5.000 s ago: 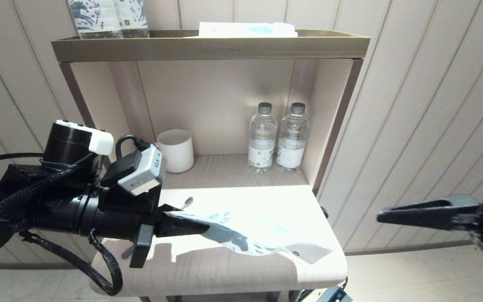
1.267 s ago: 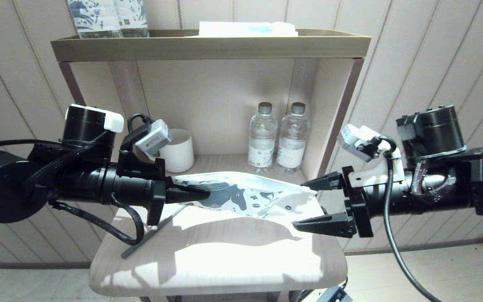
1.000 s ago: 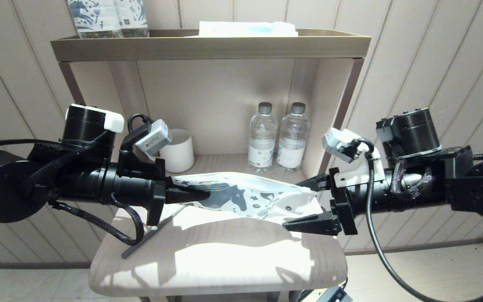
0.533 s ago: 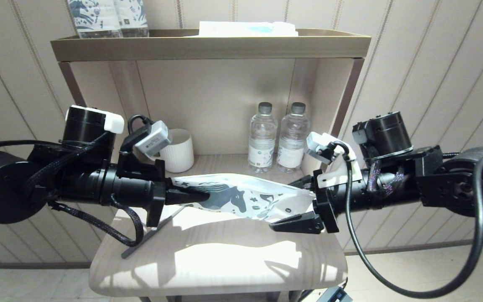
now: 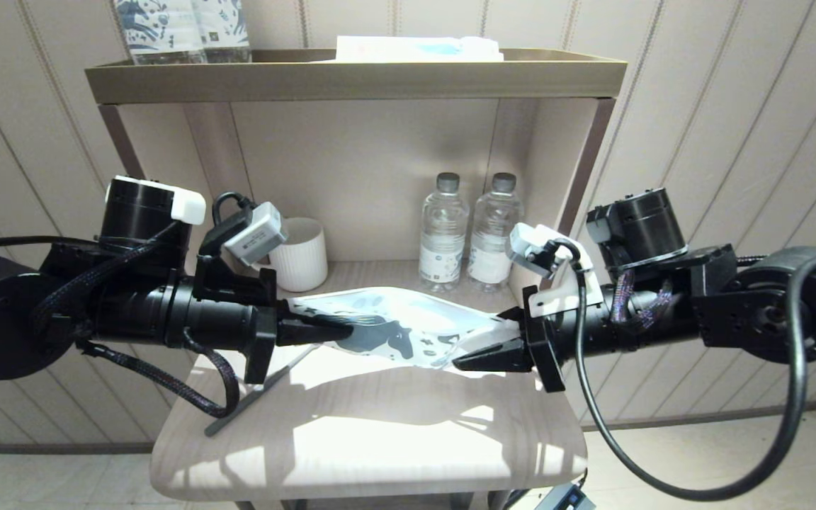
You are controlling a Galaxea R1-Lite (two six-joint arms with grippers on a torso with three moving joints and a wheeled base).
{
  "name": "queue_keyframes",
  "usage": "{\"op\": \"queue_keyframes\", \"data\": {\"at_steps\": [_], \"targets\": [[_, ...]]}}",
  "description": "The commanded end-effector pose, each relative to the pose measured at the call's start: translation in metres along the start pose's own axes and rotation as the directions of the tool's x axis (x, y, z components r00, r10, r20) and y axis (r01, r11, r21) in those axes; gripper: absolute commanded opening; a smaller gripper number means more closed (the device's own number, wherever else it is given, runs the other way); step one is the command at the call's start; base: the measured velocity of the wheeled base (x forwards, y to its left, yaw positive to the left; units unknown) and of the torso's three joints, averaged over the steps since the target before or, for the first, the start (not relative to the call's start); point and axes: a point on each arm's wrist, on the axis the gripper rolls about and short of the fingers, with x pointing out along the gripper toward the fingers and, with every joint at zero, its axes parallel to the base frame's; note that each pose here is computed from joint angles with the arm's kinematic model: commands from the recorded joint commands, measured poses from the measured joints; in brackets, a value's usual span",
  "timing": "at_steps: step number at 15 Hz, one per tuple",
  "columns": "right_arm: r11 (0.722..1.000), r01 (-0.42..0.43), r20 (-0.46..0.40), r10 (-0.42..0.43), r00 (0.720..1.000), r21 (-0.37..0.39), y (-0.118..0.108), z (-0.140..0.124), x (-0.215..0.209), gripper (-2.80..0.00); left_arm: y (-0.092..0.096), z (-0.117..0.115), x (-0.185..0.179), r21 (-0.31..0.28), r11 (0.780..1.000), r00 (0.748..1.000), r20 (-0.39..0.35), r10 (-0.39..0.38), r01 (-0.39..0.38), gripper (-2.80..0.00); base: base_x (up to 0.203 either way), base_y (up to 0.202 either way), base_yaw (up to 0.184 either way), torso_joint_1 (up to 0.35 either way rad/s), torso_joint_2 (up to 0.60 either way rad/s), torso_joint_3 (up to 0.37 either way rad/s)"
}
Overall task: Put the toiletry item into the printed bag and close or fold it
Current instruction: Hand it to the other hand
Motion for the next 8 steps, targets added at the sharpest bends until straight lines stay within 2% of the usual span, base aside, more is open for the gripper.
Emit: {"op": "queue_keyframes", "data": {"at_steps": [1, 8], "targets": [[1.000, -0.005, 0.004, 0.005, 1.000, -0.005, 0.0011, 0.0010, -0.0005, -2.80, 0.0002, -0.0007, 0.0005, 0.001, 1.000, 1.000, 0.000, -0.005, 0.005, -2.80, 0.000, 0.000, 0.000, 0.000, 0.00, 0.000], [1.000, -0.006, 0.002, 0.006, 1.000, -0.002, 0.0023, 0.0000, -0.0019, -2.80, 0.0029, -0.0001, 0.0026, -0.001, 1.000, 1.000, 0.000, -0.005, 0.005, -2.80, 0.000, 0.000, 0.000, 0.000, 0.00, 0.000]]}}
